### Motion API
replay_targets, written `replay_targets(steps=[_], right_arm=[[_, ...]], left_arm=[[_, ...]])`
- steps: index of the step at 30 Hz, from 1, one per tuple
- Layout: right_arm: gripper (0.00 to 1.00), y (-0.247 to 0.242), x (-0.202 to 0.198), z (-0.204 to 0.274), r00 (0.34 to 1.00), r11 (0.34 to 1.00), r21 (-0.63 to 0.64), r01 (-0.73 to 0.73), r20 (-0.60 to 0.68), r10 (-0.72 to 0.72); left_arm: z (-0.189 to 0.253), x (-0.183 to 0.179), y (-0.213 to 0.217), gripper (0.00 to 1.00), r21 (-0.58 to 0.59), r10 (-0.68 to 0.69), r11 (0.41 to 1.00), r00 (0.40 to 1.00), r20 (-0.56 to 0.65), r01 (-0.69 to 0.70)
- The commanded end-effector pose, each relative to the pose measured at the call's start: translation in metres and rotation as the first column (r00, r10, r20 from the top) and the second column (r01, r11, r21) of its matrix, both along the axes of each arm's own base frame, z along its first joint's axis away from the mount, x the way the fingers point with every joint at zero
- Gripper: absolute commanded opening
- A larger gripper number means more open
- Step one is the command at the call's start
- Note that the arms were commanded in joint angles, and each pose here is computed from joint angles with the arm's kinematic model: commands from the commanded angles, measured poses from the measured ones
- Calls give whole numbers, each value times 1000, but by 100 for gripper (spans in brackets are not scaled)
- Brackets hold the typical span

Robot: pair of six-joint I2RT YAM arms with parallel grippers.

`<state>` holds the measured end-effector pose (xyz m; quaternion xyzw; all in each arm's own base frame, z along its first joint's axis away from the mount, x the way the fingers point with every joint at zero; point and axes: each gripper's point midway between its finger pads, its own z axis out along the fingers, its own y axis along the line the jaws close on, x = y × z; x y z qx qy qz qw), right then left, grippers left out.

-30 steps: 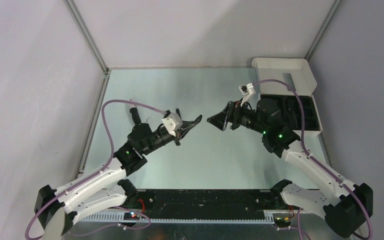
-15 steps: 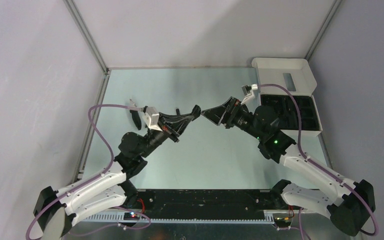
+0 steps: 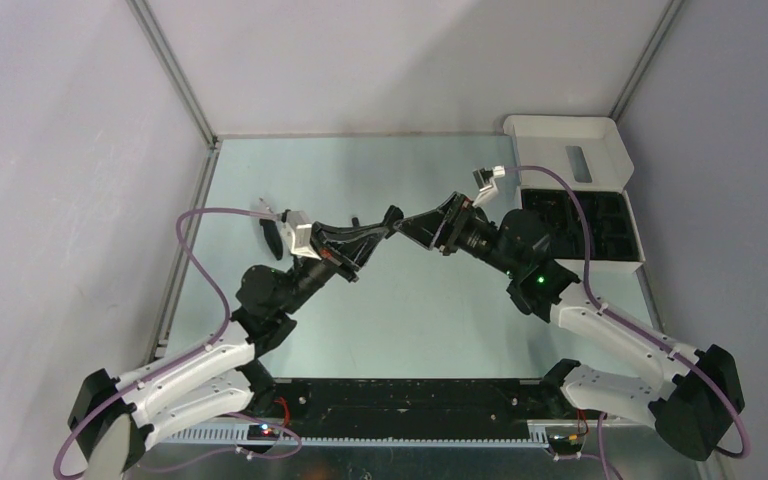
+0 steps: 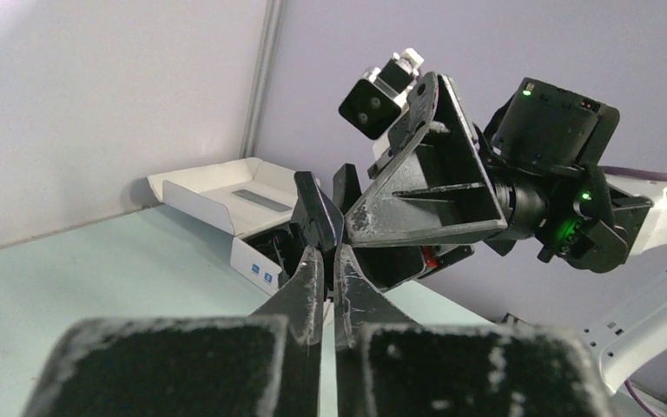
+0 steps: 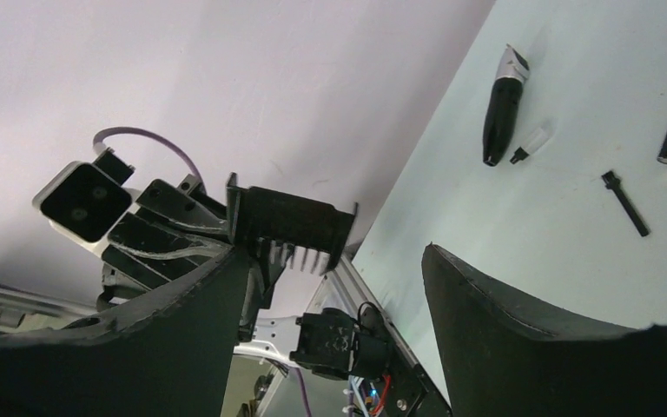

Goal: Sort the hair-cutting tools

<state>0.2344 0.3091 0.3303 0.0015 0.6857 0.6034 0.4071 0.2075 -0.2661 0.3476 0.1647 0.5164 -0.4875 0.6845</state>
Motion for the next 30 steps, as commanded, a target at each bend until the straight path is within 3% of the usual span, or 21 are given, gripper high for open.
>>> replay_targets(steps=[1,9,20,26,30], right_arm=[[78,5,-11,39,994,995,84,-51,100,42],[79,7,-13,48,991,994,96,-61,123,49],[74,15,1,29,999,998,61,-23,25,21],[65,16,4,20,1000,999,46,-7,-10,7],[52,16,3,21,1000,999,45,-10,-1,10]], left_arm=[[-5,-2,-3,0,-7,-18,1000,1000,-8,18],[-12,0,-5,0,14,-13,1000,1000,-17,13],[-14,-2,-6,0,25,-26,999,1000,-2,26],[-12,-4,-2,0,-7,-16,1000,1000,5,17],[-15,-2,-2,0,-2,-11,1000,1000,-5,11]])
